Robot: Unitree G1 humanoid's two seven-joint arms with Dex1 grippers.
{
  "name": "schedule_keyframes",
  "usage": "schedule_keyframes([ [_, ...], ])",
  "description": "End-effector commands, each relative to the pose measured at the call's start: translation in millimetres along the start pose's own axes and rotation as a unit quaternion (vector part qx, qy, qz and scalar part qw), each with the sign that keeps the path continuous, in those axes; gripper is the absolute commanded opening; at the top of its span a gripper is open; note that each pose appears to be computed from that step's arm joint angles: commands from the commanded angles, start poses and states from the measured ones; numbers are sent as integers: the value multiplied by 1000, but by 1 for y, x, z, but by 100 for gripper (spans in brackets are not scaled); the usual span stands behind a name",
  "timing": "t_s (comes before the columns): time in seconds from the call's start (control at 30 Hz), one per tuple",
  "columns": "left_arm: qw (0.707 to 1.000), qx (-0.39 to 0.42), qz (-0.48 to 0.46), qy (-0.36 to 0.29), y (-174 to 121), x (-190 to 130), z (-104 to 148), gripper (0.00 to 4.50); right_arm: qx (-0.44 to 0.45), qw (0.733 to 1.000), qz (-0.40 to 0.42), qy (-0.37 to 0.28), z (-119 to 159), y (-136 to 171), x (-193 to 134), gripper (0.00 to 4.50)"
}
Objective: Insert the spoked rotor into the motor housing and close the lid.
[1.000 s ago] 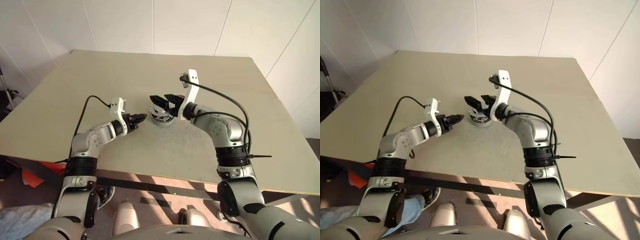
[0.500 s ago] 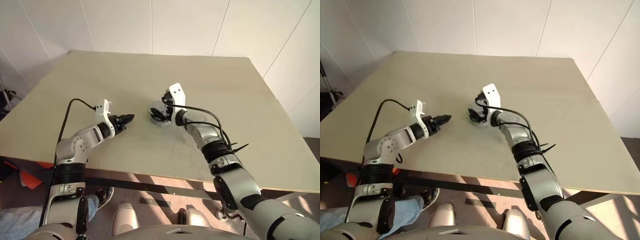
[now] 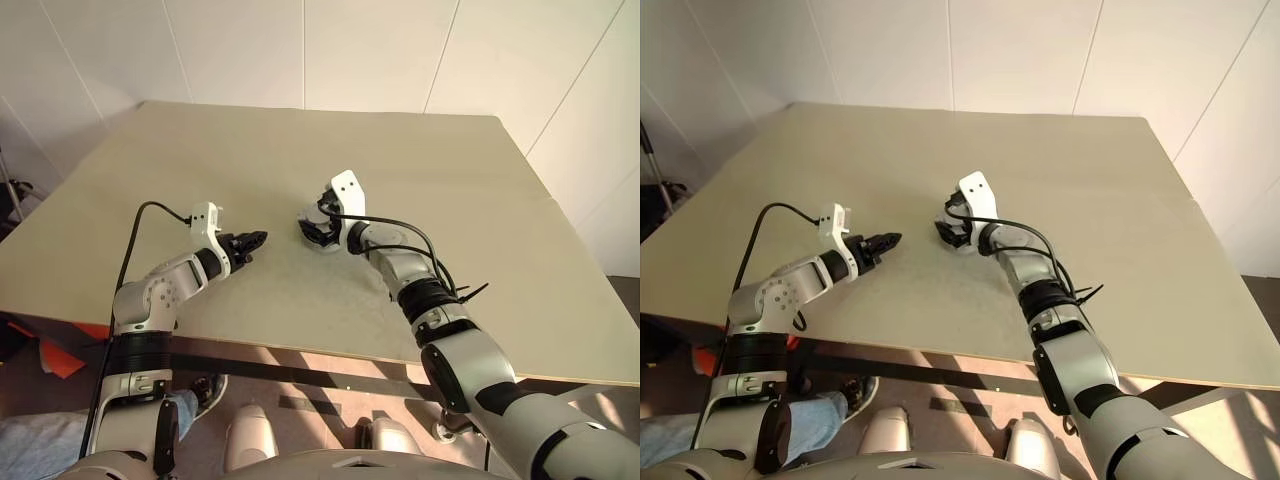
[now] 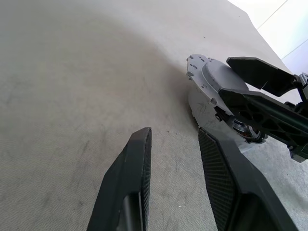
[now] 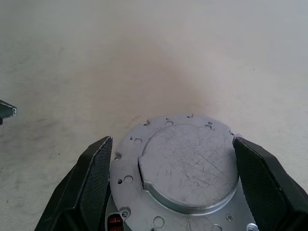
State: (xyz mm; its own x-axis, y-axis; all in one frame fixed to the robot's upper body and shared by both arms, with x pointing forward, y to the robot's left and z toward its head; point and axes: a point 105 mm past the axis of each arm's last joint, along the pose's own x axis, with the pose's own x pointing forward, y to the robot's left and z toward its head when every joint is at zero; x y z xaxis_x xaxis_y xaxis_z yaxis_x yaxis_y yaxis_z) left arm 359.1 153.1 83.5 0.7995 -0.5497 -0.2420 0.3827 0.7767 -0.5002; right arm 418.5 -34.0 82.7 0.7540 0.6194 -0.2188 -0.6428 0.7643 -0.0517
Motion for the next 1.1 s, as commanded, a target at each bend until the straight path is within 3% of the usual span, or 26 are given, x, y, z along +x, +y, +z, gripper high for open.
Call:
schedule_keyframes([
  [0.03, 999, 17, -10, -26, -7, 0, 17, 163, -1, 1000, -13, 15, -1, -7, 0, 449],
  [0.33, 1000, 13, -15, -24, -12, 2, 11, 163, 59, 997, -32, 49, 0, -21, 1, 449],
  [0.47, 1000, 11, -15, -25, -13, 3, 10, 163, 45, 996, -33, 65, -3, -22, 0, 449],
  [0.57, 1000, 10, -11, -28, -11, 2, 11, 163, 33, 997, -29, 70, -8, -21, -1, 391],
  [0.63, 1000, 10, -8, -28, -9, 2, 12, 163, 22, 997, -30, 67, -10, -20, -2, 323],
  [0.67, 1000, 10, -7, -28, -8, 2, 12, 163, 17, 997, -30, 63, -9, -20, -3, 317],
  [1.1, 1000, 11, -9, -22, -9, 6, 10, 163, 58, 998, 0, 0, 21, -28, -33, 317],
])
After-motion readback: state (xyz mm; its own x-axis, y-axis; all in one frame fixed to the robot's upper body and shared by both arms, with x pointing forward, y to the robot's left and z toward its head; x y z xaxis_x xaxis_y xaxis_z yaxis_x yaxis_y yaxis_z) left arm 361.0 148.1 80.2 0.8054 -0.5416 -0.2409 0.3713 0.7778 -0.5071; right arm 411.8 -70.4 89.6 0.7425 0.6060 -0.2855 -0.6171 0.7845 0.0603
